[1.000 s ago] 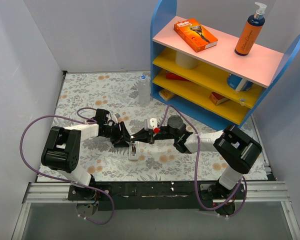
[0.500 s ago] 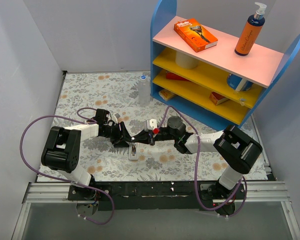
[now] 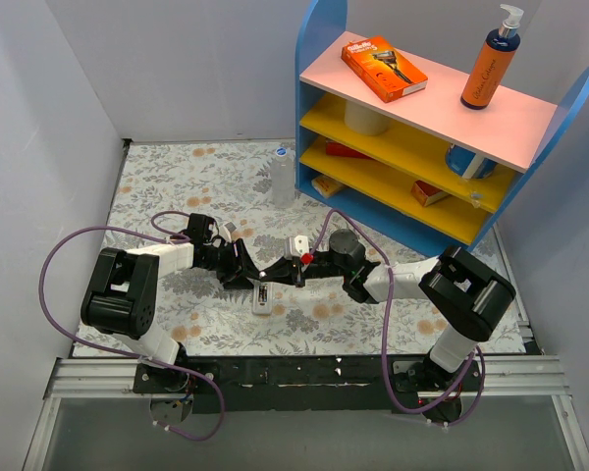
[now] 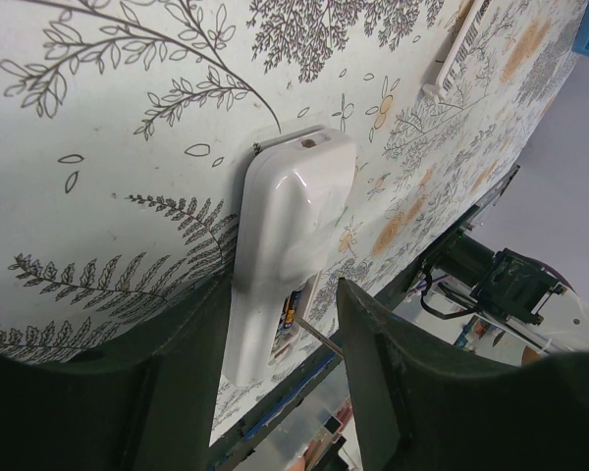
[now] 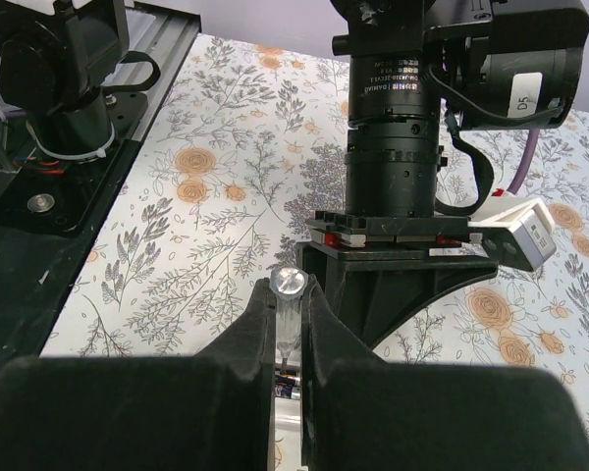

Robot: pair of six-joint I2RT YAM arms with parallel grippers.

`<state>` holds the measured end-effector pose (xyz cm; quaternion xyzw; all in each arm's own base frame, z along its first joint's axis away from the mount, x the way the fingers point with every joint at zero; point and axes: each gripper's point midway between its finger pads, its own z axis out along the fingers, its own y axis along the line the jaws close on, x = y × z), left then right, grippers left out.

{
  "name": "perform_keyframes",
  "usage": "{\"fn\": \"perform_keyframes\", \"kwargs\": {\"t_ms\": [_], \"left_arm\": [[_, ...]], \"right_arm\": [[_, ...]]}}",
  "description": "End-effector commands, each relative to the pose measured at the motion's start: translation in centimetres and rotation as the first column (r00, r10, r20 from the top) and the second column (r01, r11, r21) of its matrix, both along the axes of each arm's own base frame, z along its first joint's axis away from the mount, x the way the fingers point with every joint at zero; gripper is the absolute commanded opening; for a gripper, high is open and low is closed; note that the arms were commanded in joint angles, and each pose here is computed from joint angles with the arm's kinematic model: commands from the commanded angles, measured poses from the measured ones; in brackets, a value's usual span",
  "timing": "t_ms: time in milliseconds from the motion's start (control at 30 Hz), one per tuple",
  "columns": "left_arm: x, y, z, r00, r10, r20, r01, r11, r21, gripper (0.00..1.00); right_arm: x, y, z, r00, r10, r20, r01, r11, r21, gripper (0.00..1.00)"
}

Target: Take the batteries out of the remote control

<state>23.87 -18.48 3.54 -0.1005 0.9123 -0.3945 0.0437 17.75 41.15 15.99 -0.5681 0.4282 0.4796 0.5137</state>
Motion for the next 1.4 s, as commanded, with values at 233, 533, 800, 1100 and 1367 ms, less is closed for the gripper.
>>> {"fn": "perform_keyframes", "kwargs": {"t_ms": [233, 533, 800, 1100, 1367], "left_arm": [[0.5, 0.0, 0.8, 0.999, -0.004, 0.033, 0.004, 1.0, -0.006, 0.47], [0.5, 0.0, 0.7, 0.999, -0.004, 0.033, 0.005, 1.0, -0.007, 0.47], [0.4, 0.0, 0.6, 1.0, -0.004, 0.027, 0.004, 1.0, -0.004, 0.47], [0.4, 0.0, 0.5, 1.0, -0.005, 0.021, 0.005, 1.0, -0.005, 0.44], [0.2, 0.1, -0.1, 1.0, 0.0, -0.004, 0.0, 1.0, 0.004, 0.35]], "right_arm": [[0.0, -0.2, 1.0, 1.0, -0.007, 0.021, 0.006, 1.0, 0.022, 0.01], [0.0, -0.3, 0.8, 1.0, -0.011, 0.018, 0.011, 1.0, 0.018, 0.01], [0.1, -0.3, 0.0, 1.0, -0.019, 0.014, 0.019, 1.0, 0.005, 0.01], [0.5, -0.2, -1.3, 1.0, -0.026, 0.014, 0.027, 0.999, -0.032, 0.01], [0.3, -0.5, -3.1, 0.999, -0.047, -0.019, 0.045, 0.996, -0.077, 0.01]]}}
